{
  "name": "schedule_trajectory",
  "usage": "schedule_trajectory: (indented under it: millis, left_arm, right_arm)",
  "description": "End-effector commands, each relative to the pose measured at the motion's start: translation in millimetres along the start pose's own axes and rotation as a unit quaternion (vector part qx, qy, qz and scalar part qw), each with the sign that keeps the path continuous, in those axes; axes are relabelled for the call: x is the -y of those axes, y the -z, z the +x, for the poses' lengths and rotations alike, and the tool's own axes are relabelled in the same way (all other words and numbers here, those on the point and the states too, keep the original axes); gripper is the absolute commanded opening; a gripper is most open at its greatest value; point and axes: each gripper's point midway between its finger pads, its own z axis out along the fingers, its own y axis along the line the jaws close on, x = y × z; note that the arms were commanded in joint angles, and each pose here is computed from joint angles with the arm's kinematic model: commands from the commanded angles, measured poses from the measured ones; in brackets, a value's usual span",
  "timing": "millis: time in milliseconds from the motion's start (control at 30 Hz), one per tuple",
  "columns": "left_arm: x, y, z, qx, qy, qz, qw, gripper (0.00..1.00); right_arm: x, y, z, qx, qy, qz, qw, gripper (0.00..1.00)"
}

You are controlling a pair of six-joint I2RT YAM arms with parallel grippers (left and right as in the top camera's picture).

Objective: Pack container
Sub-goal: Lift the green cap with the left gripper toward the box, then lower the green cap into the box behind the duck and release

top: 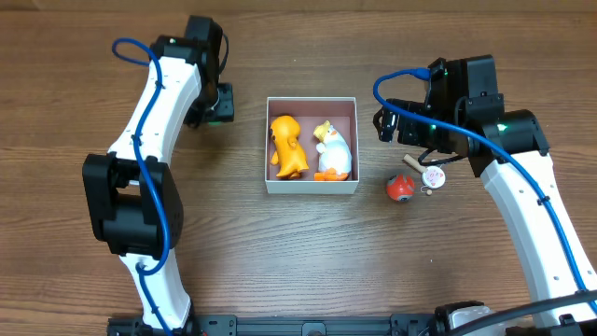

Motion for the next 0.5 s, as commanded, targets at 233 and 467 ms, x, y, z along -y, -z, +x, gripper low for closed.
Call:
schedule_trajectory:
  millis: [233,467]
  left_arm:
    - [108.9,70.5,-10.4,0.070,-0.089,0.103,0.988,0.49]
    - [154.0,86.2,1.4,0.086,-0.108,0.129,0.982,0.49]
  right_arm:
    - [-7.1,5.8,-7.9,0.013,0.005,-0.008,1.000,1.00]
    - [-7.1,5.8,-7.9,0.013,0.005,-0.008,1.000,1.00]
